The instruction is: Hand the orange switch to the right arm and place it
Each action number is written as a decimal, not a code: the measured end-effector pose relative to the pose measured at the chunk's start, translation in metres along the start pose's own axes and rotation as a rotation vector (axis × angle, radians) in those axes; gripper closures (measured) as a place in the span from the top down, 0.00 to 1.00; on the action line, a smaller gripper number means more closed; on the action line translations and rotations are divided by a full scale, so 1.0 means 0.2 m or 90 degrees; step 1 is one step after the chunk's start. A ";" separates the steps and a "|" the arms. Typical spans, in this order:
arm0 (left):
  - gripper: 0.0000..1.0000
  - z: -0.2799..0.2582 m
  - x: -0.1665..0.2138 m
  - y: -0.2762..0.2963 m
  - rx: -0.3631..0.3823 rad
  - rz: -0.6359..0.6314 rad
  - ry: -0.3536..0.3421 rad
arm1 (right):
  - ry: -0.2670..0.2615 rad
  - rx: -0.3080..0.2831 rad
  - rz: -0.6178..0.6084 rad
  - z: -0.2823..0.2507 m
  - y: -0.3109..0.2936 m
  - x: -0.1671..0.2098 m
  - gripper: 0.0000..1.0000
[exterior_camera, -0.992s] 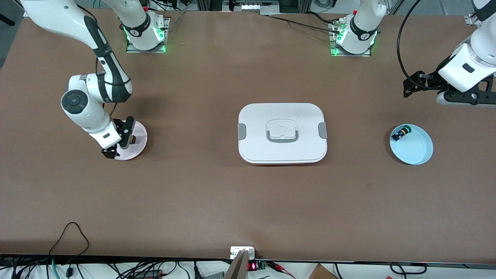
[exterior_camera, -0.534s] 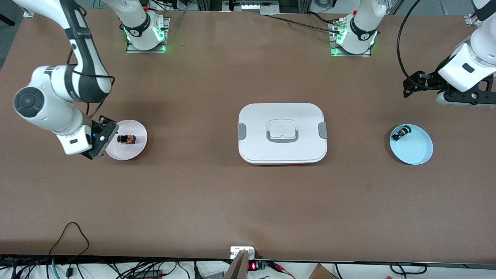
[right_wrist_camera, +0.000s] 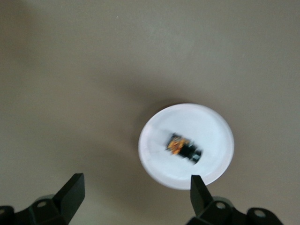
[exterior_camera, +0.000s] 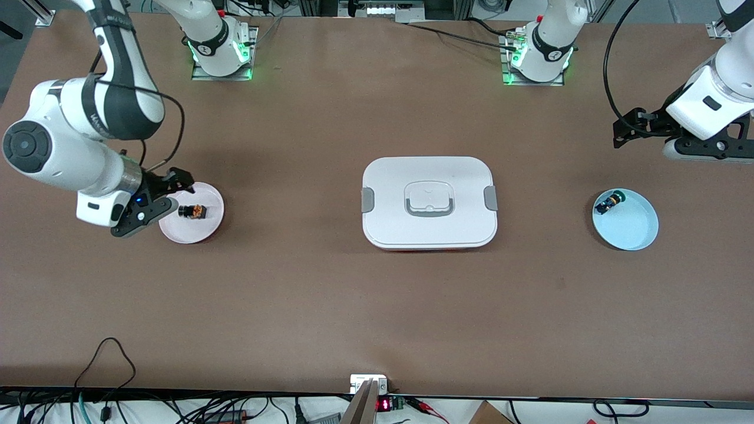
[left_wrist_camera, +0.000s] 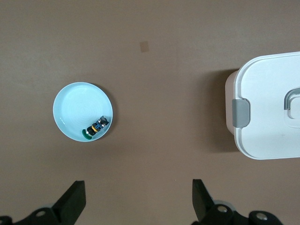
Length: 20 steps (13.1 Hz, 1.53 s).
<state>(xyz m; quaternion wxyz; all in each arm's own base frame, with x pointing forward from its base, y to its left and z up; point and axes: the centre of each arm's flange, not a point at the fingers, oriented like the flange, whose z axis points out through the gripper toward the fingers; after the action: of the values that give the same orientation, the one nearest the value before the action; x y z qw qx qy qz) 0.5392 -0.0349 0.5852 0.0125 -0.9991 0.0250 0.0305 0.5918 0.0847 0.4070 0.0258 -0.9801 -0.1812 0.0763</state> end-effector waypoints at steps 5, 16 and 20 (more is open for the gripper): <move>1.00 0.00 0.00 0.00 0.000 0.000 0.000 | 0.000 -0.049 0.136 -0.45 -0.15 -0.04 1.00; 1.00 0.00 0.00 0.00 0.000 -0.001 -0.001 | 0.057 -0.071 0.209 -0.71 0.28 -0.20 1.00; 1.00 0.00 0.00 0.00 0.000 -0.001 -0.002 | 0.069 -0.071 0.197 -0.64 0.26 -0.27 1.00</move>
<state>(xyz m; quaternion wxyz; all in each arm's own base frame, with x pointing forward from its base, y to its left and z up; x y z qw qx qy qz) 0.5390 -0.0344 0.5847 0.0125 -0.9991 0.0246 0.0320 0.5794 0.0141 0.5366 -0.0310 -0.9989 -0.0306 0.0160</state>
